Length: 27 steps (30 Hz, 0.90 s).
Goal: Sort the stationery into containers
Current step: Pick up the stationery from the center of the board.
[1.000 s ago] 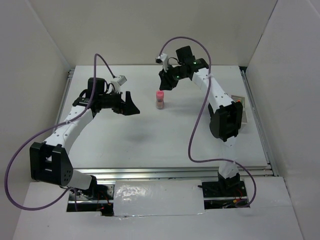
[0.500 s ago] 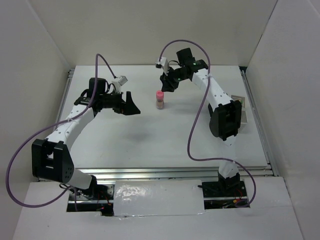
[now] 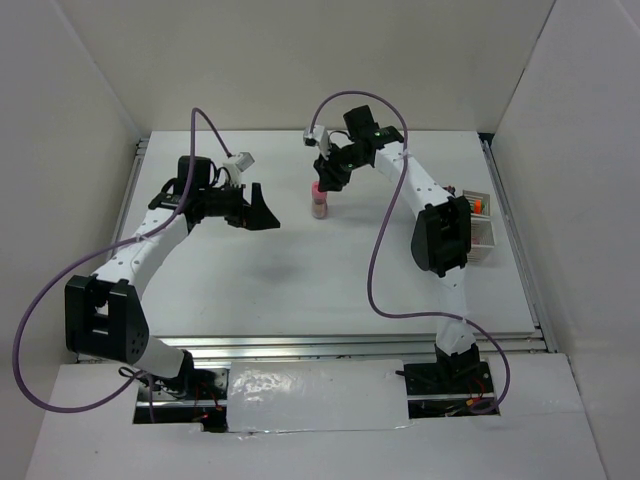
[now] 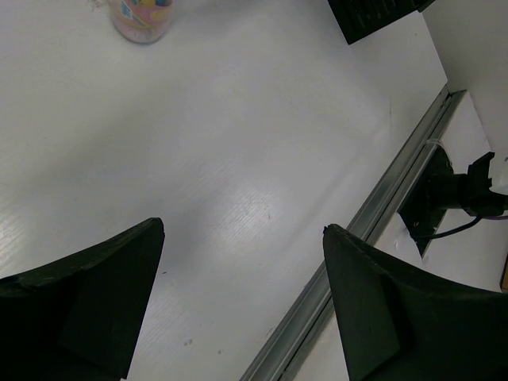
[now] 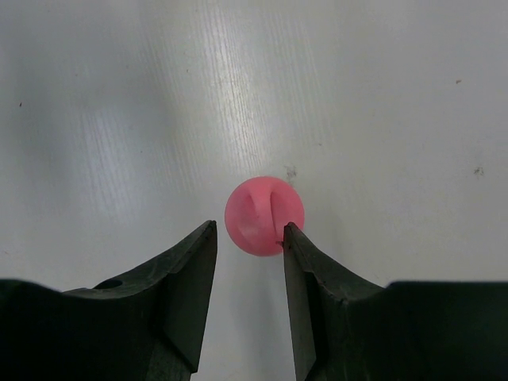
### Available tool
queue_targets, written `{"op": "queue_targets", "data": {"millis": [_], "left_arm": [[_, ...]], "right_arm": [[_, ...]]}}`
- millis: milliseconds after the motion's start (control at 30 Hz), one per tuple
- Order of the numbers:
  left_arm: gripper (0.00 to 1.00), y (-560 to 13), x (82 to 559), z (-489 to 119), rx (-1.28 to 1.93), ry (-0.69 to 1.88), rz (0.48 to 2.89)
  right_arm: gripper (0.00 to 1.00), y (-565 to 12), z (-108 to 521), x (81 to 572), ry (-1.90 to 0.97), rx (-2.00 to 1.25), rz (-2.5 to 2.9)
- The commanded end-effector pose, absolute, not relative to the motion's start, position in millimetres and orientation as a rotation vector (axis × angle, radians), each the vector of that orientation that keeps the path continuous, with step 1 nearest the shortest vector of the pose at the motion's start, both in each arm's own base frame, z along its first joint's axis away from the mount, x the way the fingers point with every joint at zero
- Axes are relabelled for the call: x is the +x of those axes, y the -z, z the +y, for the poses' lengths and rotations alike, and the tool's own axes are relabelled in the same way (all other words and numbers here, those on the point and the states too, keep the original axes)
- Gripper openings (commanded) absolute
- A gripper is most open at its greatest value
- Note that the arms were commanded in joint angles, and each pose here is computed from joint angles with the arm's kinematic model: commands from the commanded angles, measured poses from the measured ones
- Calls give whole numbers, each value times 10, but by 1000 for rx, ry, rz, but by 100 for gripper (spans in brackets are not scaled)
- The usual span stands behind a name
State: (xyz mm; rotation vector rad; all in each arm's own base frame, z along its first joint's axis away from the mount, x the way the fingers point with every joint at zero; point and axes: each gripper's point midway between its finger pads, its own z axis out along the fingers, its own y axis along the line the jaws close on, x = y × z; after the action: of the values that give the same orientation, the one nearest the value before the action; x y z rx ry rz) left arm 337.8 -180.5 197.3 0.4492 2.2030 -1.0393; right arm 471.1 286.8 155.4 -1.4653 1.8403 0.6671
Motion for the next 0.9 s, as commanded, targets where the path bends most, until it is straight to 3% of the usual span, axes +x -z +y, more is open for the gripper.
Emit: {"op": "queue_targets", "data": {"millis": [0, 700, 867], "left_arm": [[93, -2006, 3399, -1819, 461, 1064, 2173], [93, -1911, 3440, -1822, 450, 1080, 2198], [93, -1901, 3449, -1827, 444, 1085, 2204]], "right_arm": [[46, -1646, 2951, 4847, -650, -1456, 1777], [44, -1614, 2983, 4928, -652, -1442, 1758], [36, -1584, 2981, 4912, -659, -1448, 1764]]}}
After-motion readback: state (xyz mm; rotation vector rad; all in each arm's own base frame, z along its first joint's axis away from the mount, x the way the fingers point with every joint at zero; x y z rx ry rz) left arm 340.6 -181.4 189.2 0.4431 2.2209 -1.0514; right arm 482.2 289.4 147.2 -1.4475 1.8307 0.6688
